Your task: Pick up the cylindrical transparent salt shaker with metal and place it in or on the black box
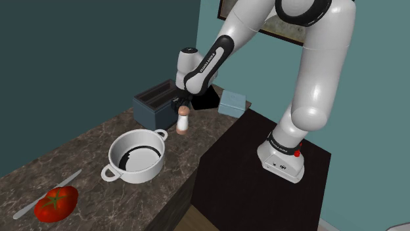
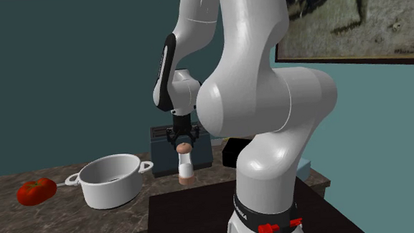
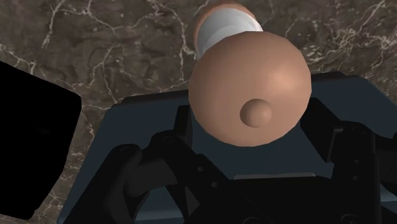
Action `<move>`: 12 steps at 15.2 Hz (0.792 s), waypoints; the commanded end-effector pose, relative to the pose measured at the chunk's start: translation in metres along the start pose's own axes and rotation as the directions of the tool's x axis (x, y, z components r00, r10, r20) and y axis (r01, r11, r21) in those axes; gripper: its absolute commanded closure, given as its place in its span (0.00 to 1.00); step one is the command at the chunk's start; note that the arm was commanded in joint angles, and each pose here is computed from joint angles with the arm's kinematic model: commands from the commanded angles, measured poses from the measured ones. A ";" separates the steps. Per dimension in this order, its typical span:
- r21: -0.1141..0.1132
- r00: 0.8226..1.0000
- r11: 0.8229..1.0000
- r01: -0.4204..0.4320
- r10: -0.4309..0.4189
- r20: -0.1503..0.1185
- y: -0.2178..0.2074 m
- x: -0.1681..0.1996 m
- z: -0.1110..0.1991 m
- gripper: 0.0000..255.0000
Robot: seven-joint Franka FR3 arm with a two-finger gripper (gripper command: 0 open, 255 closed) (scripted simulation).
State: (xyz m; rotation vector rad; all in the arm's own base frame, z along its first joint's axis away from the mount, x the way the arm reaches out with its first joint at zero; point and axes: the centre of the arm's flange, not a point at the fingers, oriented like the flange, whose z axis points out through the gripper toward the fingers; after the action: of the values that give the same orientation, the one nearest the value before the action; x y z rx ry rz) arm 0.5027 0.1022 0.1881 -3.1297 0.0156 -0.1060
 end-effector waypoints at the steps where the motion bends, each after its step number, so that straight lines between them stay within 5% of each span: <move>1: 0.000 1.000 1.000 0.000 0.000 0.001 0.000 0.000 0.000 1.00; 12: 0.000 1.000 1.000 0.000 0.000 0.001 0.000 0.003 -0.047 1.00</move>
State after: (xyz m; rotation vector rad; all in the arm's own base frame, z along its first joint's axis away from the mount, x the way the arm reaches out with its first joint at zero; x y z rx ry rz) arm 0.5025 0.1027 0.2293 -3.1301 0.0156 -0.1042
